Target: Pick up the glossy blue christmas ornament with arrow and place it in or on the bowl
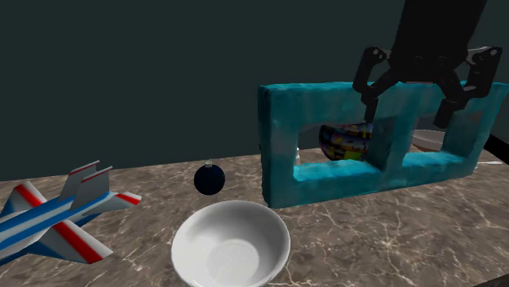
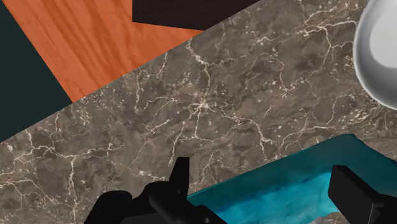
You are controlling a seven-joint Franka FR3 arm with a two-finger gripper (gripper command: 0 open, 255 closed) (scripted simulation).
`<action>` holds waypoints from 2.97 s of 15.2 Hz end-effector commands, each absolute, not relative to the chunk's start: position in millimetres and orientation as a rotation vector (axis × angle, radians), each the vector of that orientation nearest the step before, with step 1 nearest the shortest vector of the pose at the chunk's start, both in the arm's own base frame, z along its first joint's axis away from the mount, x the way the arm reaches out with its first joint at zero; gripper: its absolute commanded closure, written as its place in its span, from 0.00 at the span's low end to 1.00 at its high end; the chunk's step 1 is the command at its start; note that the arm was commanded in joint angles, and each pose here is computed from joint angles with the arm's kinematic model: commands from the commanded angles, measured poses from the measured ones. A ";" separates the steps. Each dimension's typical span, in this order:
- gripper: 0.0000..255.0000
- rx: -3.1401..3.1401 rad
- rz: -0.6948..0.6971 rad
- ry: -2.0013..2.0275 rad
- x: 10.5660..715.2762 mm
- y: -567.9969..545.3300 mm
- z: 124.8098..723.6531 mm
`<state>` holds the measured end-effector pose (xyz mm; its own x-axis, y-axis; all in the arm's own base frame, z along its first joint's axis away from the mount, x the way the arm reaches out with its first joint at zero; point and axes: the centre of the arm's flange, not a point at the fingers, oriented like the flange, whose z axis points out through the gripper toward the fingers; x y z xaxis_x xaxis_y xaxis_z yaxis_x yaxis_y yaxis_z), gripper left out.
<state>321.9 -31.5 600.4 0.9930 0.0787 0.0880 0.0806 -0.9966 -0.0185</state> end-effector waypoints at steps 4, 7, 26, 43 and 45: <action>0.00 -3.137 -0.043 -0.145 344.5 8.9 594.8; 0.00 -3.157 0.051 -0.166 366.2 49.3 586.9; 0.00 -3.212 0.672 -0.301 474.5 303.9 488.4; 0.00 -3.193 0.957 -0.360 481.0 402.0 389.6; 0.00 -3.193 0.957 -0.360 481.0 401.9 389.6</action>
<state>481.8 402.2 390.2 0.8161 0.1423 -0.5602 0.2621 -0.9549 0.1392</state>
